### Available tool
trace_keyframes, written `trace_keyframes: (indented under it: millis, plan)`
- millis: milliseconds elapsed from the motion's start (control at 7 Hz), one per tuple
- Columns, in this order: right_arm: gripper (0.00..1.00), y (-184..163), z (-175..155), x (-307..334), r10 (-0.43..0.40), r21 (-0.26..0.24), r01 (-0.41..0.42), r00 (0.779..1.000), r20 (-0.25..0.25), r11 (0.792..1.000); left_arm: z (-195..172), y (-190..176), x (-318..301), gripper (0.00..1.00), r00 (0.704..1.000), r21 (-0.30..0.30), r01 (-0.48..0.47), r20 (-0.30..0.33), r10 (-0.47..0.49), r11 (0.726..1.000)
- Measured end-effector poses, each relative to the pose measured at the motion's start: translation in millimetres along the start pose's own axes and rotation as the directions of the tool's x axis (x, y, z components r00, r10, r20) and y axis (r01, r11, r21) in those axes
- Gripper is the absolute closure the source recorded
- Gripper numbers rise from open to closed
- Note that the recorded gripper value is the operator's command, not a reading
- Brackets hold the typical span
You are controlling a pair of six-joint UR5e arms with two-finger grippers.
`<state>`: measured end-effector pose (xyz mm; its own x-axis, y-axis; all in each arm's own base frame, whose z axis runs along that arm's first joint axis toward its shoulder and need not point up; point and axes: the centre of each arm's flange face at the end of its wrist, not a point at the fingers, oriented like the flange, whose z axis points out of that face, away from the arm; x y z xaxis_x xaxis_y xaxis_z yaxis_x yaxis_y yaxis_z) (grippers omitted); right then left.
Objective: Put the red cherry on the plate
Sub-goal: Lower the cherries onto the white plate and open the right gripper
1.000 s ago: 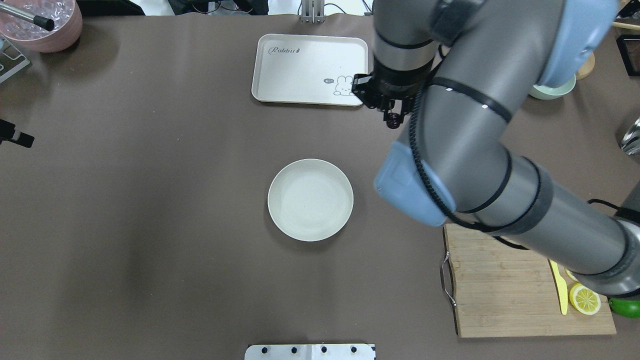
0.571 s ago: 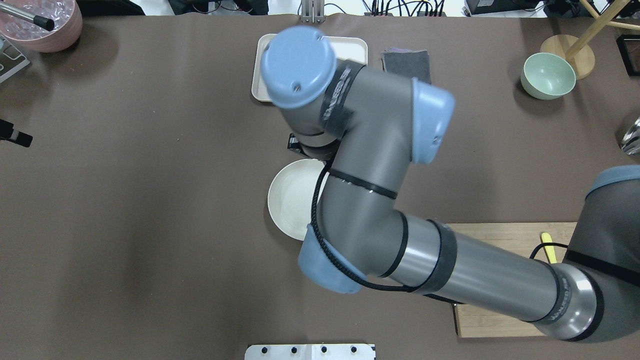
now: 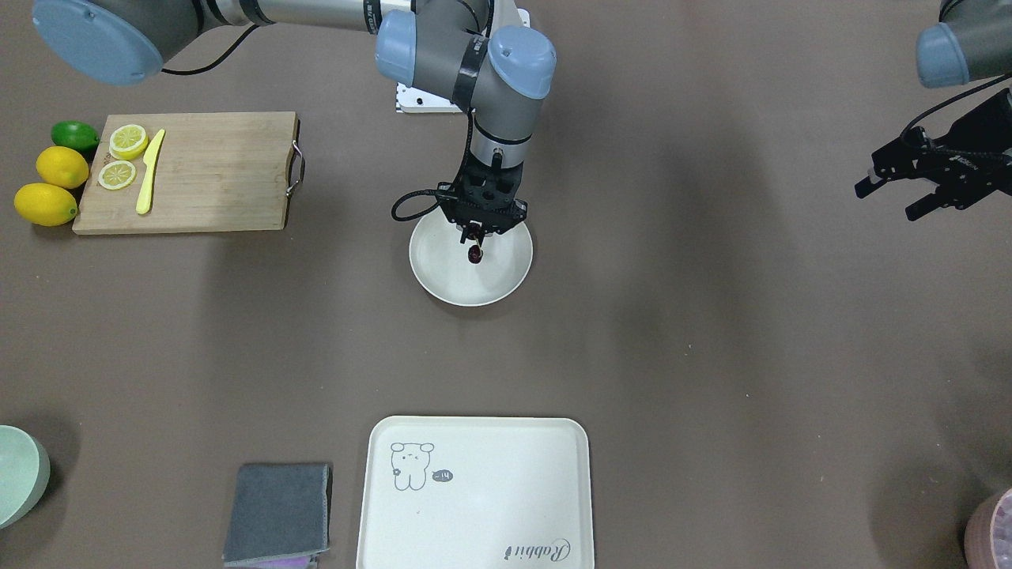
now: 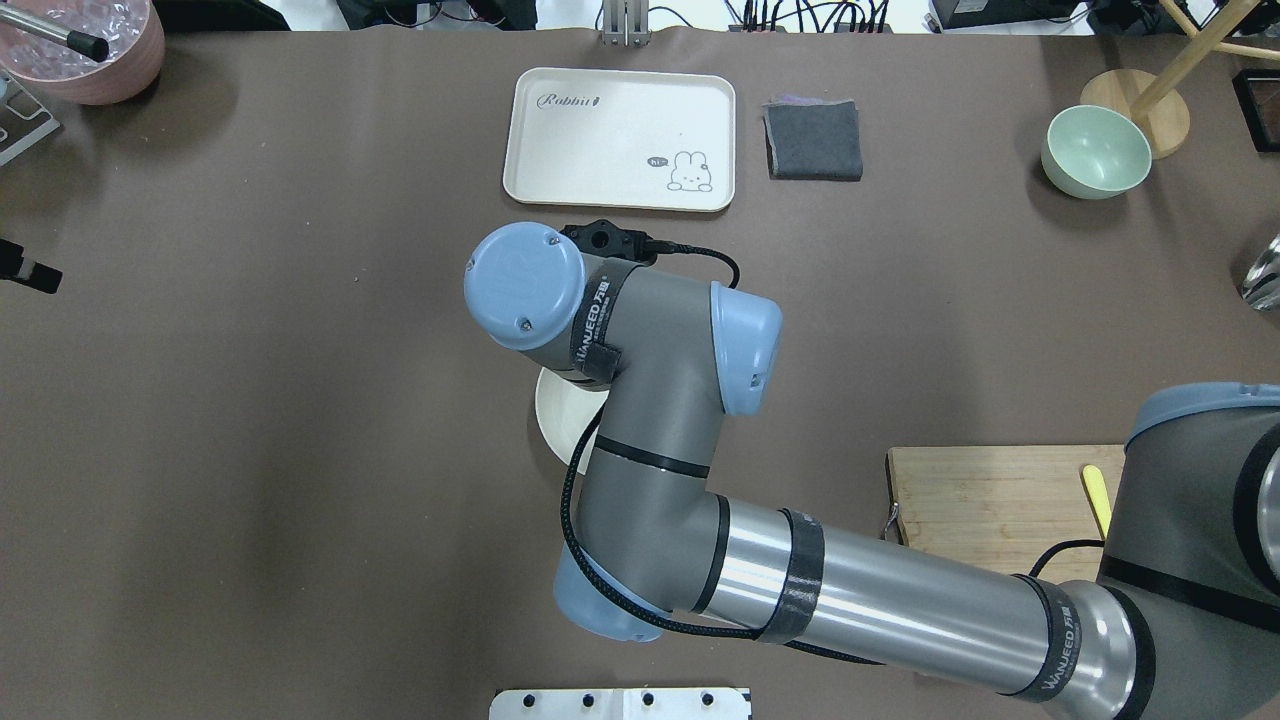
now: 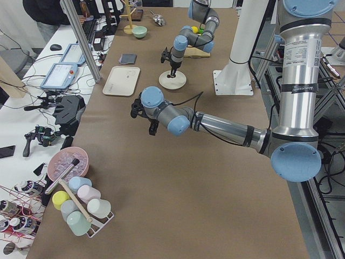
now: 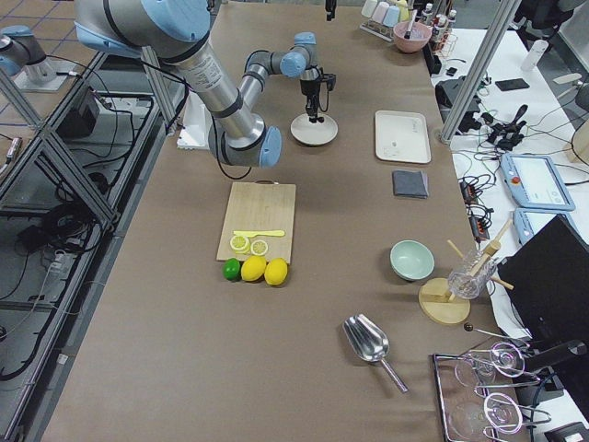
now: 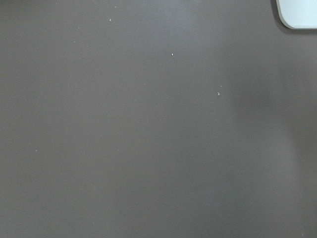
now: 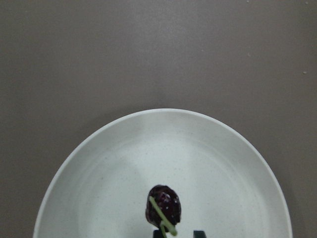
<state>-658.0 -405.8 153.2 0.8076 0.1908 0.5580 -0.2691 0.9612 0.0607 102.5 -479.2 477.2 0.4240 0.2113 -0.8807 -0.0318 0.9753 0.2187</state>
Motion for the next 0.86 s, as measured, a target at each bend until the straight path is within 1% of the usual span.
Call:
trace_keyframes:
  millis: [143, 286, 571, 857]
  plan:
    - [0.34, 8, 17, -5, -0.011, 0.018, 0.011, 1.0, 0.001, 1.0, 0, 0, 0, 0.02, 1.0, 0.0, 0.0, 0.001, 0.0, 1.0]
    - [0.0, 12, 28, -7, -0.016, 0.031, 0.016, 1.0, 0.007, 0.999, 0, 0, -1, 0.02, 1.0, 0.0, 0.0, 0.001, 0.0, 1.0]
    - [0.0, 12, 30, -9, -0.017, 0.044, 0.017, 1.0, 0.017, 0.999, 0, 0, 0, 0.02, 1.0, -0.001, 0.0, 0.0, 0.0, 1.0]
    - [0.0, -1, 16, -7, -0.005, 0.046, 0.003, 0.999, 0.039, 0.999, 2, 0, 0, 0.02, 1.0, -0.003, 0.0, 0.0, 0.0, 1.0]
